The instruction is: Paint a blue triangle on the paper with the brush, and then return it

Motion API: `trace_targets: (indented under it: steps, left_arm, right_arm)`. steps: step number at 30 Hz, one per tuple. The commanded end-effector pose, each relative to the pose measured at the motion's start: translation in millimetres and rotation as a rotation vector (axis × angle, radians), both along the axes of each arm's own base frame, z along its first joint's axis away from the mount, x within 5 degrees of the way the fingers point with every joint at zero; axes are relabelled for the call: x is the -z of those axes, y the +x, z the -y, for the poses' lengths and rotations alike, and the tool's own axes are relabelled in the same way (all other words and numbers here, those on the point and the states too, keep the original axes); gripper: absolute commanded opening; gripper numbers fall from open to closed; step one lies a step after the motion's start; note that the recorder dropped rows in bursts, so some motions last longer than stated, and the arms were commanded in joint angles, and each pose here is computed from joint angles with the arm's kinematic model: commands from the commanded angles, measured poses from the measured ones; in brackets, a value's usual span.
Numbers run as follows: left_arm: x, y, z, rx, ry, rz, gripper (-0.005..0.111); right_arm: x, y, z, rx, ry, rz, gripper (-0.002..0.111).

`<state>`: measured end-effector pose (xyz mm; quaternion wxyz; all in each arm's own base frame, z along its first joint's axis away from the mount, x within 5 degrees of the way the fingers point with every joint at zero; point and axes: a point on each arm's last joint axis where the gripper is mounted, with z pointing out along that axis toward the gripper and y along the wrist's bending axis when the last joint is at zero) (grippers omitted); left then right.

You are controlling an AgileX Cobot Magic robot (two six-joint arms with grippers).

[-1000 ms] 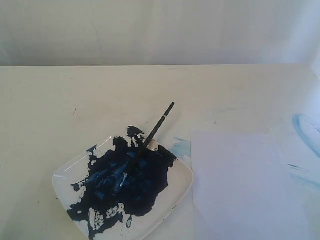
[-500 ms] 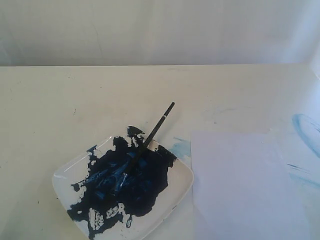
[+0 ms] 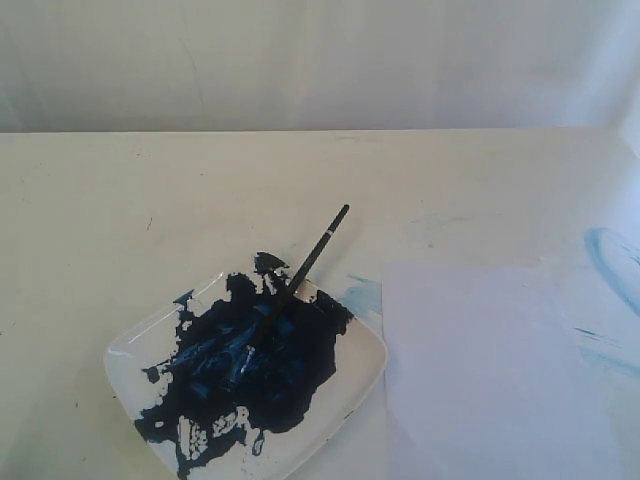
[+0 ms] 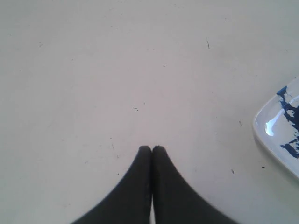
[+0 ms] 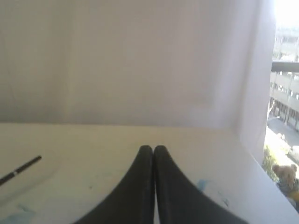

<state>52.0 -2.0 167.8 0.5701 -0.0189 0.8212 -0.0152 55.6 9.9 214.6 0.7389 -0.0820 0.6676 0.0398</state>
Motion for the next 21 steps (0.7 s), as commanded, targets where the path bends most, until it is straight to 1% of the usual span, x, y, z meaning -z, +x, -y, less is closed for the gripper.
trace_targets:
  steps: [1, 3, 4, 5, 6, 9, 12, 15, 17, 19, 21]
  left_arm:
    - [1, 0, 0, 0.005, 0.0, 0.004, 0.0]
    - [1, 0, 0, 0.005, 0.0, 0.004, 0.0]
    - [1, 0, 0, 0.005, 0.0, 0.004, 0.0]
    - [1, 0, 0, 0.005, 0.0, 0.004, 0.0]
    - [1, 0, 0, 0.005, 0.0, 0.004, 0.0]
    - [1, 0, 0, 0.005, 0.0, 0.004, 0.0]
    - [1, 0, 0, 0.005, 0.0, 0.004, 0.0]
    - [1, 0, 0, 0.005, 0.0, 0.004, 0.0]
    - [1, 0, 0, 0.005, 0.0, 0.004, 0.0]
    - [1, 0, 0, 0.005, 0.0, 0.004, 0.0]
    - [1, 0, 0, 0.005, 0.0, 0.004, 0.0]
  right_arm:
    - [-15, -3, 0, -0.015, 0.063, 0.162, 0.0]
    - [-24, -6, 0, -0.036, 0.16, 0.256, 0.0]
    - [-29, -8, 2, -0.048, 0.247, 0.296, 0.0]
    - [-31, -9, 4, -0.068, 0.4, 0.306, 0.0]
    - [-29, -7, 8, -0.066, 0.581, 0.219, 0.0]
    - [-33, -2, 5, -0.06, 0.586, 0.096, 0.0]
    - [-46, 9, 1, -0.048, 0.544, -0.008, 0.0]
    - [-64, 25, -5, -0.042, 0.516, -0.169, 0.0]
    - [-71, 38, -12, -0.041, 0.53, -0.344, 0.0]
    - [-71, 50, -20, -0.049, 0.581, -0.539, 0.0]
    - [-70, 62, -30, -0.075, 0.599, -0.685, 0.0]
